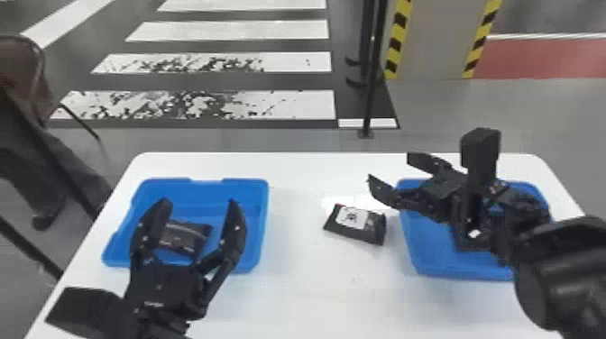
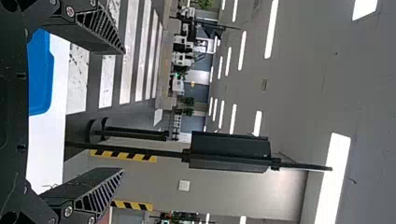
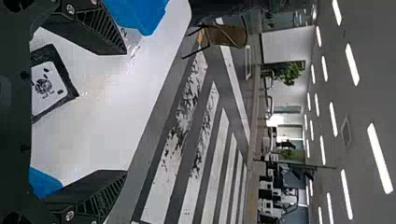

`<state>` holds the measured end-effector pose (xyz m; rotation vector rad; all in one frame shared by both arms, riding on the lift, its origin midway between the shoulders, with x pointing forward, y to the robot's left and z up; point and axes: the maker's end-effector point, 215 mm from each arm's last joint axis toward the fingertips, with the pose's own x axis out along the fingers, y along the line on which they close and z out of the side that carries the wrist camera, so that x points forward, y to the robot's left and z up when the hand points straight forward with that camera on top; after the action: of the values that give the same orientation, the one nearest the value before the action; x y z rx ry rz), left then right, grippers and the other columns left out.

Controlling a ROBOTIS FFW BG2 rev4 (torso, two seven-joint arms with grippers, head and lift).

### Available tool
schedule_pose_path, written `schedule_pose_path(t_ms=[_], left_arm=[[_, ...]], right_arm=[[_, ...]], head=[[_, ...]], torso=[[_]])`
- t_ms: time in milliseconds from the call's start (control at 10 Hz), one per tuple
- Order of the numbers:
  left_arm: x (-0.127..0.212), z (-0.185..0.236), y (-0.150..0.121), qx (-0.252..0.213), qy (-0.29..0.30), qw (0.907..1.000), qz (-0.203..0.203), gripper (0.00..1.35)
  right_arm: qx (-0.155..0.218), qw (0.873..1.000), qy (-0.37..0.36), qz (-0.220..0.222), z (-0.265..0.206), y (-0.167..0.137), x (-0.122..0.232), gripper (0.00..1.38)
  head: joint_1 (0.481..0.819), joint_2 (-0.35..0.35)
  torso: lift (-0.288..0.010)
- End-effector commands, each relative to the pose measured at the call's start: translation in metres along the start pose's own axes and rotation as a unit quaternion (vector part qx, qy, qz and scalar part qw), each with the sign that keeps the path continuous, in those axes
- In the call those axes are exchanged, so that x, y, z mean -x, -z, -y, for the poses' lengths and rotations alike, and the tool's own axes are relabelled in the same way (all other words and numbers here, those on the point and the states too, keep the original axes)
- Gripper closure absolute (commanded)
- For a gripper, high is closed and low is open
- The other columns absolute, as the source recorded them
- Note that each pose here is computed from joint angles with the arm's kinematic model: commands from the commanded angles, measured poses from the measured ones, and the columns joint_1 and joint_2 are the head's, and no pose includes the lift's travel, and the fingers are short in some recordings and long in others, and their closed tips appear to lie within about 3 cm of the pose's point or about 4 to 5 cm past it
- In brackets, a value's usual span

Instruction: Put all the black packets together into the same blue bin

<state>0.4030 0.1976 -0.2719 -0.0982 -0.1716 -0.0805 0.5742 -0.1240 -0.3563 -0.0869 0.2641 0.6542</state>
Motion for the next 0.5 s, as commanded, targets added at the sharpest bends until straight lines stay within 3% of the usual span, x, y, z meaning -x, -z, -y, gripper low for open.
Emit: schedule_pose_path(t_ms=[0, 400], left_arm=[[0.000, 0.001, 0.001, 0.000, 0.001, 1.0000, -0.002, 0.14], [-0.003, 0.005, 0.000, 0.001, 0.005, 1.0000, -0.001, 0.14]], right_arm=[[0.008, 1.000, -0.016, -0.019, -0.004, -0.001, -0.019, 0.11], [0.002, 0.988, -0.078, -0.137, -0.003, 0.058, -0.061, 0.11]], head=[[0.695, 0.077], [0.695, 0.115]], torso=[[-0.110], [-0.110]])
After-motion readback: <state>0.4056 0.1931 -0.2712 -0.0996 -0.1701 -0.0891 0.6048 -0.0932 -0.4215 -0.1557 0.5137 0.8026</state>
